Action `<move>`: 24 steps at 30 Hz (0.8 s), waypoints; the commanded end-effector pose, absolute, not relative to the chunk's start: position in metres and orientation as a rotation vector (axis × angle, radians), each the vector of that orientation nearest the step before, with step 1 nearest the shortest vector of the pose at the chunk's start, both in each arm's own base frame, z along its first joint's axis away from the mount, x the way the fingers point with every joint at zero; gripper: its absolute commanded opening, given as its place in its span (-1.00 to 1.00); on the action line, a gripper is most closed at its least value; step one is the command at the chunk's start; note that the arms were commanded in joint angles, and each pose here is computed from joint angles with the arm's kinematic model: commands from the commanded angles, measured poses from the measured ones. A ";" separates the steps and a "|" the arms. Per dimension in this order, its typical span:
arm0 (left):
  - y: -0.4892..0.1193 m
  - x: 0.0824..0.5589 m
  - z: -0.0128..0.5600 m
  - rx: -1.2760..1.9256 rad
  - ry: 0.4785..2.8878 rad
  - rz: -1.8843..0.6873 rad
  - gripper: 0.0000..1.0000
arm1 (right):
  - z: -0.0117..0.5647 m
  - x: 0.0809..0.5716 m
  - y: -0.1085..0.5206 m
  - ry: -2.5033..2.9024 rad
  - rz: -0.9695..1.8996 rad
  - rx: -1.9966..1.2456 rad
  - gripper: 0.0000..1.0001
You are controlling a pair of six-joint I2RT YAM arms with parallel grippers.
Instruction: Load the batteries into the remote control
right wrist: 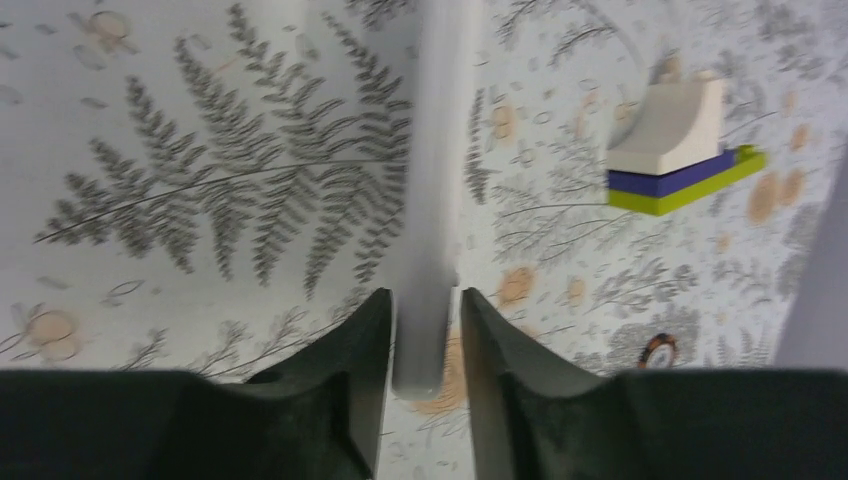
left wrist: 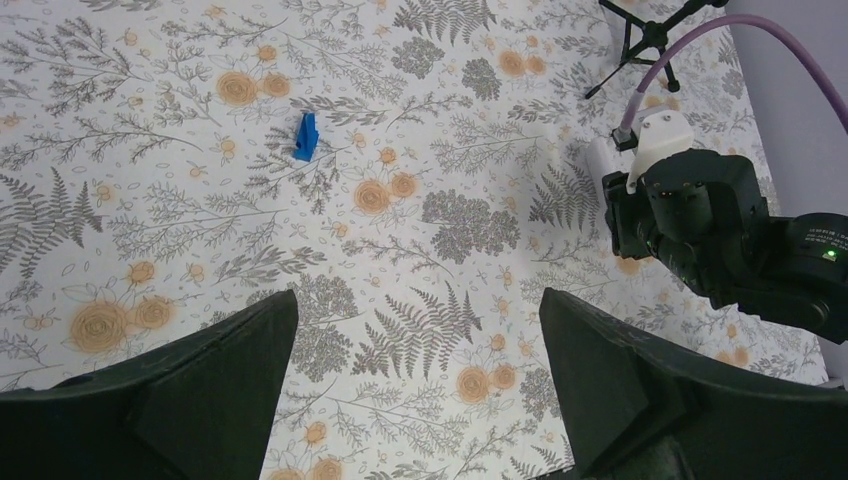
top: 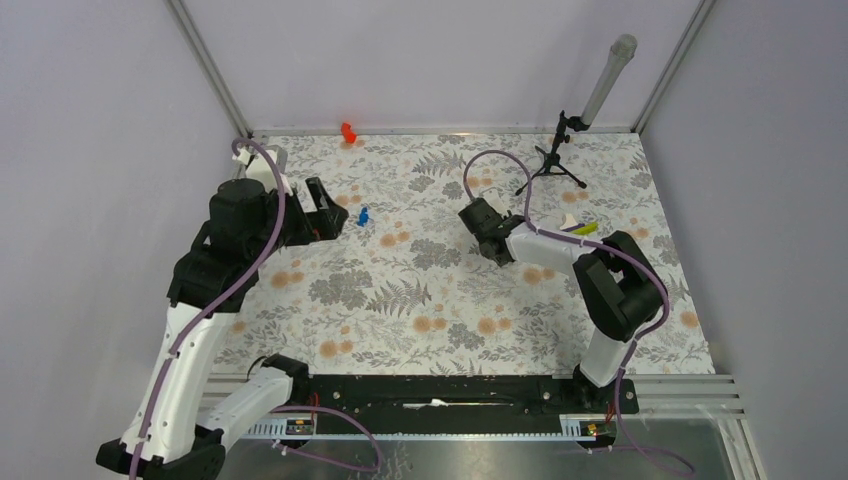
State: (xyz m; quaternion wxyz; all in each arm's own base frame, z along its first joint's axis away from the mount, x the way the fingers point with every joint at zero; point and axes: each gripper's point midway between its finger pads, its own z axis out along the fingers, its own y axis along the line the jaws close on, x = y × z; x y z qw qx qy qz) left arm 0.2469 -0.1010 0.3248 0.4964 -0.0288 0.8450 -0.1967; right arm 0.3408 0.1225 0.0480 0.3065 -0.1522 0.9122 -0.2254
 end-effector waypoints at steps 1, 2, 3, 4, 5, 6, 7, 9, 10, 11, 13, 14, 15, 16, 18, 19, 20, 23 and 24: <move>-0.093 0.240 0.336 -0.084 2.022 -0.450 0.98 | 0.044 0.328 0.147 2.489 -0.422 -0.381 -0.11; -0.093 0.239 0.336 -0.082 2.024 -0.452 0.98 | 0.045 0.326 0.152 2.499 -0.372 -0.379 -0.02; -0.093 0.238 0.336 -0.086 2.027 -0.453 0.98 | 0.048 0.323 0.156 2.505 -0.328 -0.375 0.05; -0.092 0.236 0.336 -0.092 2.033 -0.452 0.98 | 0.050 0.321 0.160 2.510 -0.289 -0.372 0.10; -0.092 0.235 0.335 -0.100 2.041 -0.455 0.98 | 0.052 0.319 0.164 2.514 -0.253 -0.375 0.13; -0.092 0.234 0.335 -0.105 2.050 -0.454 0.98 | 0.056 0.318 0.167 2.513 -0.217 -0.373 0.16; -0.092 0.233 0.335 -0.107 2.057 -0.454 0.98 | 0.060 0.316 0.170 2.513 -0.183 -0.374 0.18; -0.091 0.232 0.336 -0.114 2.069 -0.454 0.98 | 0.074 0.313 0.176 2.494 -0.107 -0.361 0.23; -0.089 0.232 0.337 -0.124 2.068 -0.442 0.98 | 0.083 0.312 0.180 2.480 -0.062 -0.349 0.25; -0.087 0.232 0.338 -0.135 2.064 -0.428 0.98 | 0.093 0.311 0.180 2.460 -0.028 -0.329 0.27; -0.084 0.231 0.343 -0.144 2.054 -0.421 0.98 | 0.115 0.309 0.177 2.406 0.015 -0.278 0.31; -0.082 0.230 0.345 -0.150 2.046 -0.414 0.98 | 0.129 0.309 0.172 2.371 0.029 -0.239 0.34; -0.080 0.229 0.349 -0.159 2.035 -0.406 0.98 | 0.139 0.307 0.165 2.339 0.030 -0.193 0.38; -0.078 0.228 0.352 -0.164 2.024 -0.398 0.98 | 0.154 0.306 0.156 2.292 0.031 -0.141 0.42; -0.074 0.225 0.359 -0.163 1.999 -0.388 0.98 | 0.194 0.299 0.135 2.161 0.045 -0.030 0.54; -0.072 0.223 0.363 -0.166 1.983 -0.382 0.98 | 0.212 0.295 0.124 2.099 0.046 0.016 0.60; -0.069 0.222 0.365 -0.169 1.970 -0.373 0.98 | 0.231 0.290 0.113 2.035 0.043 0.059 0.69; -0.053 0.216 0.374 -0.229 1.907 -0.315 0.98 | 0.286 0.269 0.072 1.859 0.015 0.193 0.99; -0.049 0.216 0.377 -0.253 1.876 -0.310 0.98 | 0.303 0.261 0.059 1.810 0.001 0.221 0.99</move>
